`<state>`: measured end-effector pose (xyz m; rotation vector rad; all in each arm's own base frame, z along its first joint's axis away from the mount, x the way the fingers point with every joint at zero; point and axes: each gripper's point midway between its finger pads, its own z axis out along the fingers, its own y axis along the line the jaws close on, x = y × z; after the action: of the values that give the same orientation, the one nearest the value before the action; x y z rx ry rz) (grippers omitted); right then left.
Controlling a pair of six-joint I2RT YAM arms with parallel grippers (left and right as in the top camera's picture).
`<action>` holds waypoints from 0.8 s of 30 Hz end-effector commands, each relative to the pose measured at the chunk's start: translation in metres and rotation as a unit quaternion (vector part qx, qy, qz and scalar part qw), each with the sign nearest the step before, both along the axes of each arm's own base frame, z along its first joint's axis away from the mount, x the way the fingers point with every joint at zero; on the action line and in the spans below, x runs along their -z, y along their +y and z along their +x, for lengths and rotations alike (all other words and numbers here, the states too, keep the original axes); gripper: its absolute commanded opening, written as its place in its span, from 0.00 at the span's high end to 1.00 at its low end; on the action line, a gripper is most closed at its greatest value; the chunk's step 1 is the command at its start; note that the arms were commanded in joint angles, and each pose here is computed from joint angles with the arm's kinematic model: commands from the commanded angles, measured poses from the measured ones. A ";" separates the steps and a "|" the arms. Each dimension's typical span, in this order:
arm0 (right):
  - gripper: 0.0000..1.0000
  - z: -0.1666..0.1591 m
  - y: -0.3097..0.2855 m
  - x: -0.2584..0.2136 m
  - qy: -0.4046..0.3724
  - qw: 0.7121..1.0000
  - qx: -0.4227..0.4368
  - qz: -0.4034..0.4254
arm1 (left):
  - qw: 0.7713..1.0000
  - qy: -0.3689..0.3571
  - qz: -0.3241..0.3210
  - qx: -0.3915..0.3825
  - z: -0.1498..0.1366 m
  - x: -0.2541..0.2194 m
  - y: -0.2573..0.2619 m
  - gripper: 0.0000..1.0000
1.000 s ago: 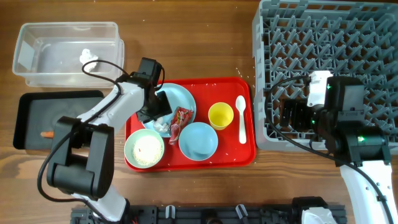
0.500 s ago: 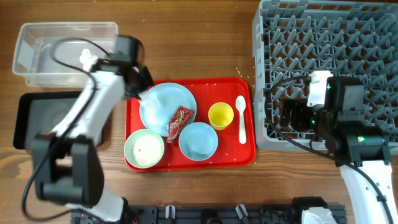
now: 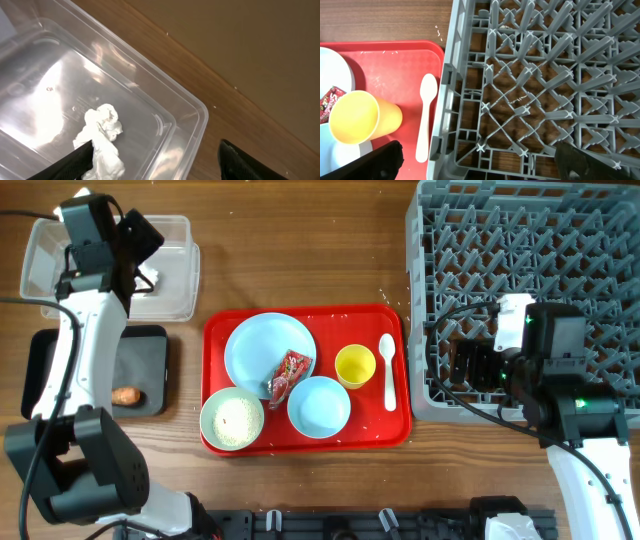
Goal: Sort waste into correct bins and load items into the dishwasher rack
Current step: 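Carry the tissue scrap to the clear bin and release it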
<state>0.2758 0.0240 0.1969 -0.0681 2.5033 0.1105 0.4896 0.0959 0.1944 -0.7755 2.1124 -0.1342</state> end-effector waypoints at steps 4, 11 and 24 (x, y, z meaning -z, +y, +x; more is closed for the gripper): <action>0.00 0.002 0.003 -0.008 -0.009 1.000 0.001 0.009 | 0.999 -0.018 0.002 0.041 0.002 -0.015 -0.010 0.27; 0.00 0.002 0.003 -0.008 -0.007 1.000 0.001 0.009 | 0.998 0.052 0.003 0.023 -0.010 0.026 -0.006 0.20; 0.00 0.000 0.003 -0.006 -0.003 1.000 0.002 0.009 | 0.992 0.102 -0.046 0.066 -0.025 0.050 -0.031 0.25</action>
<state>0.2735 0.0239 0.1952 -0.0642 2.5149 0.1123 0.4657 0.0826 0.1427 -0.7811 2.3396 -0.1423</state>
